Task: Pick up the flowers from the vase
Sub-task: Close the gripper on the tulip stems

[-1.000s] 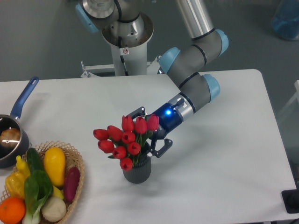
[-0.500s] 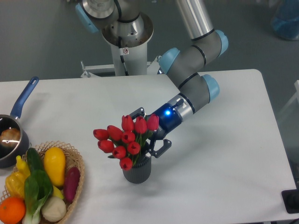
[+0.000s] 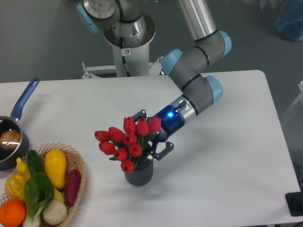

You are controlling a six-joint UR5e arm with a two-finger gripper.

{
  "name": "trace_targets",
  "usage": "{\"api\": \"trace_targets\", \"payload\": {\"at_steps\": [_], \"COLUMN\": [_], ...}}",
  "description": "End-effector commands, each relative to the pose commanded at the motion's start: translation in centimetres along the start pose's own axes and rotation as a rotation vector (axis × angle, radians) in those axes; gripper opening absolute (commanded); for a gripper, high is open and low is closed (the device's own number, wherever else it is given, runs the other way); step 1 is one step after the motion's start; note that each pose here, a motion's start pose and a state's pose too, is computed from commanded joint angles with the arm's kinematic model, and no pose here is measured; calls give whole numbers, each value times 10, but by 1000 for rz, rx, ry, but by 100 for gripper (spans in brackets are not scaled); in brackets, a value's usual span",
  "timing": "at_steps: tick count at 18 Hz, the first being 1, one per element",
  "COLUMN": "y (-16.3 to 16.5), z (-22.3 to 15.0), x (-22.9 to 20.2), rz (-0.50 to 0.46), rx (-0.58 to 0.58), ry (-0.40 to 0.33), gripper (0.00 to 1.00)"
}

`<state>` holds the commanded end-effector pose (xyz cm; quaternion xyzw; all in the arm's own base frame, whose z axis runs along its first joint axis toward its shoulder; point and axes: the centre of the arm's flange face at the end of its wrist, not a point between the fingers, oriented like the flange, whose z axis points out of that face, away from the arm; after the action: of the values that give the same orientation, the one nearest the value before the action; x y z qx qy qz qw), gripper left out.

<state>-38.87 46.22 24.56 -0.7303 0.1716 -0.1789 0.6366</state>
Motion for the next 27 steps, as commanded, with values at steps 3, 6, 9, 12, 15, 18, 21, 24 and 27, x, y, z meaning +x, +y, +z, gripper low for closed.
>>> {"api": "trace_targets", "payload": {"at_steps": [3, 6, 9, 12, 15, 18, 21, 24, 27], "y": [1, 2, 2, 1, 0, -4, -5, -5, -6], "z": [-2, -1, -1, -2, -2, -3, -2, -2, -2], "x": [0, 1, 1, 1, 1, -2, -2, -2, -1], "rz": [-2, 15, 17, 17, 20, 18, 18, 19, 17], "rx": [-1, -1, -3, -1, -1, -2, -2, -2, -2], "ry": [-3, -2, -2, -3, -3, -6, -4, -4, -3], "gripper": [66, 64, 61, 61, 60, 58, 54, 53, 46]}}
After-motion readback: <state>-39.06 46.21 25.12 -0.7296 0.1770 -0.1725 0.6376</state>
